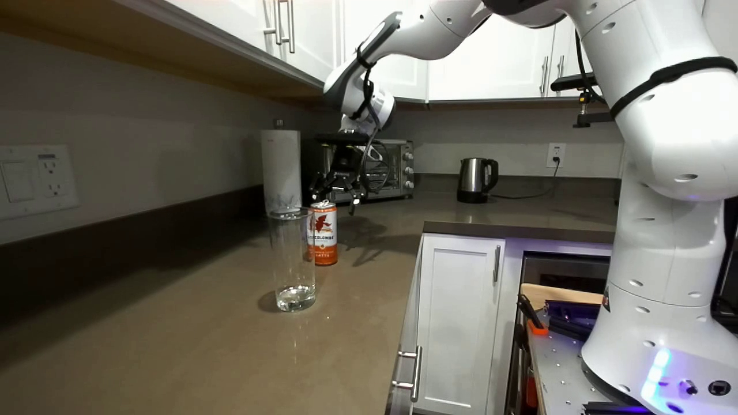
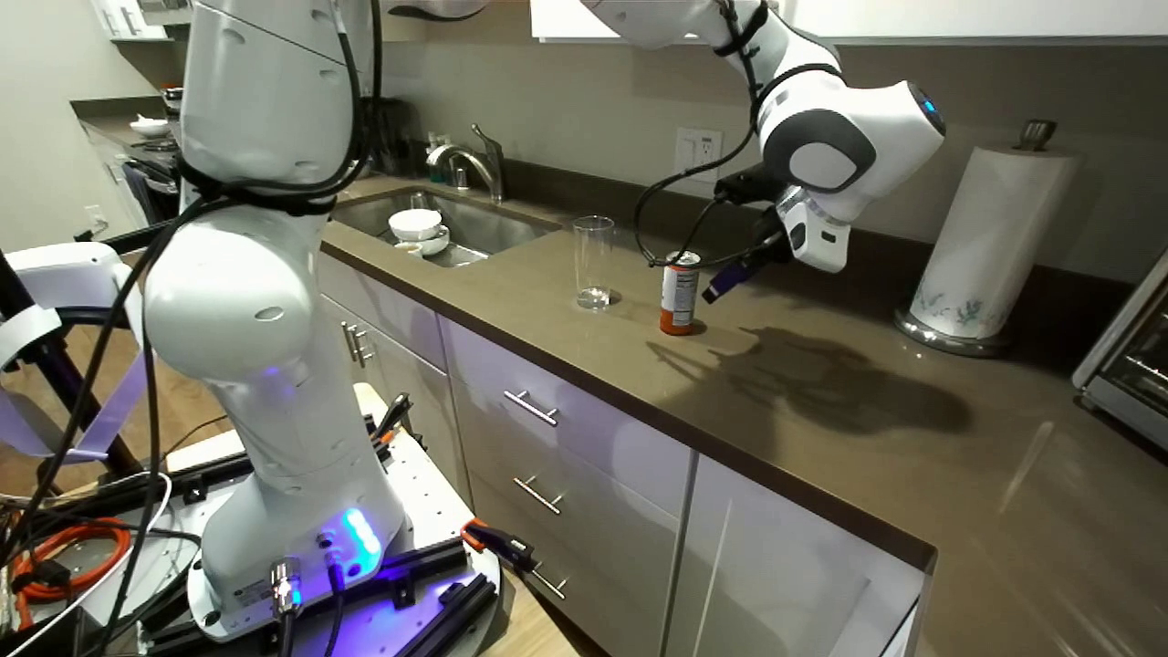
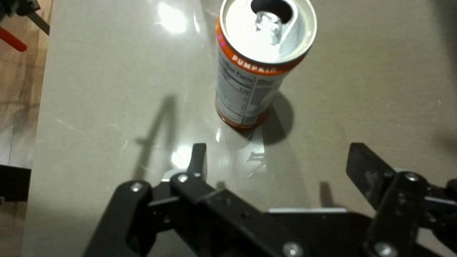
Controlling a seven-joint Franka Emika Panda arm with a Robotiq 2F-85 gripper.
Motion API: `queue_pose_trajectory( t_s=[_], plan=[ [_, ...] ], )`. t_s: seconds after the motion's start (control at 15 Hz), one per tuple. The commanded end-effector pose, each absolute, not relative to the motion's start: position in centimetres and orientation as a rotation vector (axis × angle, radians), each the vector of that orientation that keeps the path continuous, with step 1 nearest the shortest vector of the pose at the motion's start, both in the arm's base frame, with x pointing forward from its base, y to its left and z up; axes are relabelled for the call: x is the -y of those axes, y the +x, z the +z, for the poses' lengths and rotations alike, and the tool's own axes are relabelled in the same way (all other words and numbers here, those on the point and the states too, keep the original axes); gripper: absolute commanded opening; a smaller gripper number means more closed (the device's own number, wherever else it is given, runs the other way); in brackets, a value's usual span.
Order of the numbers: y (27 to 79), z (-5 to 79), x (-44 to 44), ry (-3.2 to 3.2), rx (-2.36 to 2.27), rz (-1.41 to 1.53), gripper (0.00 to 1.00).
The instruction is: Pick up the can, pour its contents in the glass cup and put it down
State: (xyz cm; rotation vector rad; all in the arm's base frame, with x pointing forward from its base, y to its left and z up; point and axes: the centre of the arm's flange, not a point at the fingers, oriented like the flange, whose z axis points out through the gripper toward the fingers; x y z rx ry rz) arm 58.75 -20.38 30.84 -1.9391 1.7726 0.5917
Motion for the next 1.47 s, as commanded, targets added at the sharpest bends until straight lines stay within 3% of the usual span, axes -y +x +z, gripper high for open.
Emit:
queue_pose_trajectory(
  t_s=[0.0,1.4],
  plan=[
    [59.6,30.2,20.9,-1.814,-1.801,0.675,1.0],
    [56.0,27.4,17.5,-1.725,-1.871,0.874,1.0]
  ],
)
